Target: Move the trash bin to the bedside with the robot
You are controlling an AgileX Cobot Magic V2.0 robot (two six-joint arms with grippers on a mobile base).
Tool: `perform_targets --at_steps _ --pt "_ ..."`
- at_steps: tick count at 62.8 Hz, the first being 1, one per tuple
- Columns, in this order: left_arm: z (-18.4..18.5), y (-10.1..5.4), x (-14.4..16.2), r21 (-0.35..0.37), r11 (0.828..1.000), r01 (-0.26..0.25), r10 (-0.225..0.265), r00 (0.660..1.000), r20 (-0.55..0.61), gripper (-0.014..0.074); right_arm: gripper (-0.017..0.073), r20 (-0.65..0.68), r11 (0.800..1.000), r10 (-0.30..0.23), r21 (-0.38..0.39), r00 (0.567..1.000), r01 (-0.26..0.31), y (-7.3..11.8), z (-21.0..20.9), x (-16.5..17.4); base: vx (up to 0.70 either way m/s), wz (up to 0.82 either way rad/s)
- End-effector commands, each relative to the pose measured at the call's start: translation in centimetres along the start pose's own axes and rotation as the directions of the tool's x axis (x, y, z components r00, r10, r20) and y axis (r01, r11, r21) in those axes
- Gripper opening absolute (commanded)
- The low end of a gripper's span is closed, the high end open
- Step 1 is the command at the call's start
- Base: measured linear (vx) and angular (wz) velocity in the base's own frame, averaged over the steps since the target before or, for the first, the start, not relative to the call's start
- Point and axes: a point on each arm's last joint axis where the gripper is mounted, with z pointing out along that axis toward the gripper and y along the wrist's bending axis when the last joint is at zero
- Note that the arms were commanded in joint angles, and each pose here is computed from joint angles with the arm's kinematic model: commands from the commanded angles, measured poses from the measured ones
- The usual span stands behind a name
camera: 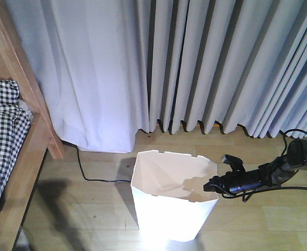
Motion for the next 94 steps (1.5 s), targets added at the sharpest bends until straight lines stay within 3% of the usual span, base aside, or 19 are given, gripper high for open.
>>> perform_targets --at_steps 1,10,20,32,41,45,52,61,73,88,94 --pt "0.1 0.0 0.2 0.009 1.000 0.012 -0.012 0.998 0.060 -0.0006 0.0448 0.024 0.998 -0.037 -0.044 0.999 0.038 0.7 -3.2 -2.9 0.00 0.00" --pt "0.1 0.0 0.2 0.009 1.000 0.012 -0.012 0.998 0.060 -0.0006 0.0430 -0.040 0.996 -0.052 -0.078 0.998 0.048 0.7 -4.4 -2.3 0.00 0.00" --pt "0.1 0.0 0.2 0.009 1.000 0.012 -0.012 0.998 0.060 -0.0006 0.0398 -0.069 0.988 -0.048 -0.149 0.996 0.038 2.0 -5.8 -1.6 0.00 0.00" --pt "0.1 0.0 0.2 0.009 1.000 0.012 -0.012 0.998 0.060 -0.0006 0.0360 -0.087 0.989 -0.084 -0.133 0.993 0.072 4.0 -8.4 -1.2 0.00 0.00" --pt "0.1 0.0 0.2 0.009 1.000 0.012 -0.012 0.998 0.060 -0.0006 0.0344 -0.119 0.986 -0.157 -0.065 0.980 0.151 5.5 -11.3 -1.0 0.00 0.00" --pt "0.1 0.0 0.2 0.009 1.000 0.012 -0.012 0.998 0.060 -0.0006 0.0341 -0.155 0.976 -0.217 -0.019 0.964 0.217 6.3 -13.1 -1.1 0.00 0.00" --pt "0.1 0.0 0.2 0.009 1.000 0.012 -0.012 0.998 0.060 -0.0006 0.0341 -0.180 0.958 -0.259 0.076 0.949 0.276 7.9 -16.6 -1.8 0.00 0.00" --pt "0.1 0.0 0.2 0.009 1.000 0.012 -0.012 0.998 0.060 -0.0006 0.0341 -0.089 0.922 -0.304 0.225 0.948 0.317 11.3 -22.5 -4.3 0.00 0.00" --pt "0.1 0.0 0.2 0.009 1.000 0.012 -0.012 0.998 0.060 -0.0006 0.0341 0.102 0.864 -0.401 0.372 0.910 0.339 17.7 -31.4 -6.3 0.00 0.00" --pt "0.1 0.0 0.2 0.009 1.000 0.012 -0.012 0.998 0.060 -0.0006 0.0341 0.301 0.762 -0.572 0.541 0.763 0.357 26.4 -42.2 -5.7 0.00 0.00" --pt "0.1 0.0 0.2 0.009 1.000 0.012 -0.012 0.998 0.060 -0.0006 0.0341 0.378 0.738 -0.617 0.582 0.691 0.341 29.8 -45.8 -4.2 0.00 0.00"
